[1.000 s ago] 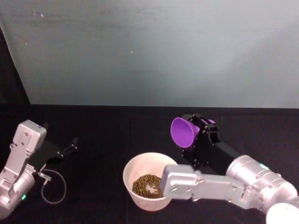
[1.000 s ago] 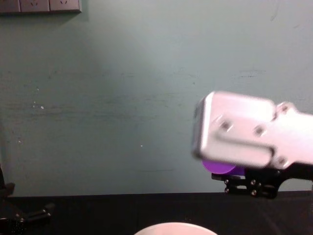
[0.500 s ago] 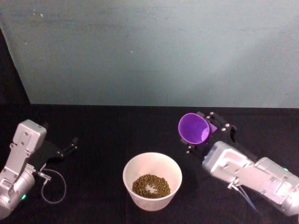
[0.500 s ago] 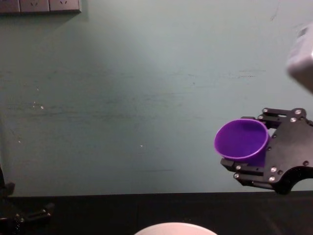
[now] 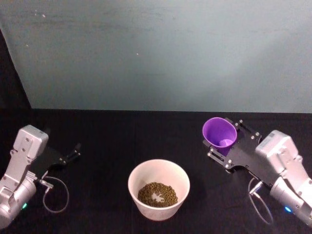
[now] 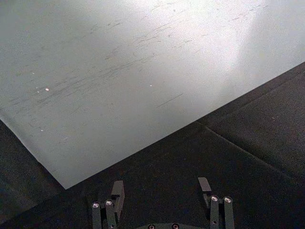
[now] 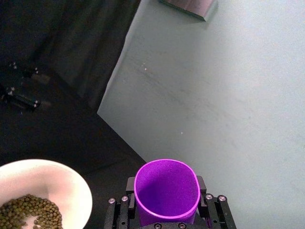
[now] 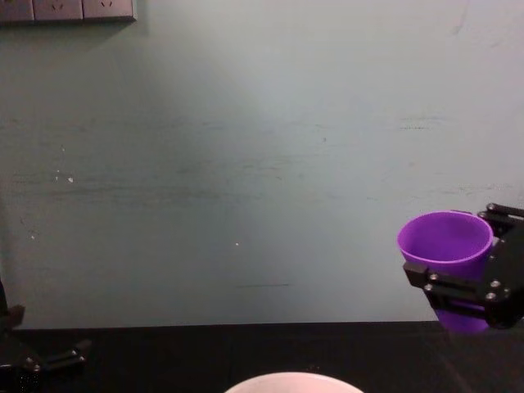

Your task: Pick up the cup and pour the mung beans from the cup into the bowl.

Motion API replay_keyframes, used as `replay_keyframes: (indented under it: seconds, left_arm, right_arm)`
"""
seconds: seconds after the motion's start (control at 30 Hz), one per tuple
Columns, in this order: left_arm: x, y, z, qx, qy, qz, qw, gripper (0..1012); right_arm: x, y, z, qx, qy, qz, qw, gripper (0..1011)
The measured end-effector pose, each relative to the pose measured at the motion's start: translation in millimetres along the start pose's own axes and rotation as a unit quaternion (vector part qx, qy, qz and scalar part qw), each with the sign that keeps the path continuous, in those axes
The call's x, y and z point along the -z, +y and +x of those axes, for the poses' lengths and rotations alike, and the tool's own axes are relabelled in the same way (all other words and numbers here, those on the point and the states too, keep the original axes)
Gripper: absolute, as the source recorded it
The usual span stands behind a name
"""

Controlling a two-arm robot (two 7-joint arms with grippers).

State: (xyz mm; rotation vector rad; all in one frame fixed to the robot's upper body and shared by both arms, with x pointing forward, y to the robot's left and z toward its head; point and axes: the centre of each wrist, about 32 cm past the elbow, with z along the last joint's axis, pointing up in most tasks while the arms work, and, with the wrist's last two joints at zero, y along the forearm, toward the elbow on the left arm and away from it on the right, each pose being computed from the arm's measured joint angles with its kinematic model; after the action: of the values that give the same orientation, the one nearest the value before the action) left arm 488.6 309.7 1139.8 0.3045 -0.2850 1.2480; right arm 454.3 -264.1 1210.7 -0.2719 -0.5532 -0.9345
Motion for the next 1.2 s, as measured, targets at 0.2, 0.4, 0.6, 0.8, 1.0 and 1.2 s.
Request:
replay_keyframes:
  seconds: [0.2,0.4,0.6,0.8,1.0,1.2]
  left_arm:
    - [0.0,0.0,0.0,0.000,0.000,0.000,1.0000,1004]
    - [0.0,0.0,0.0,0.000,0.000,0.000,1.0000,1004]
    - [0.0,0.0,0.0,0.000,0.000,0.000,1.0000,1003]
    - [0.0,0.0,0.0,0.000,0.000,0.000,1.0000,1004]
    - [0.0,0.0,0.0,0.000,0.000,0.000,1.0000,1003]
    - [0.0,0.0,0.0,0.000,0.000,0.000,1.0000,1003]
  right_arm:
    - [12.8,-0.8,0.9,0.004,0.047,0.006,0.9989,723]
    - [25.5,-0.9,0.4,0.005,0.091,0.010,0.9958,723]
    - [37.5,-1.7,-0.9,0.004,0.121,0.013,0.9926,723]
    - [50.1,-2.3,-2.1,0.001,0.148,0.021,0.9888,724]
    - [58.4,-2.3,-3.8,-0.004,0.168,0.027,0.9855,723]
    - [58.7,-2.1,-3.9,-0.006,0.169,0.027,0.9852,723]
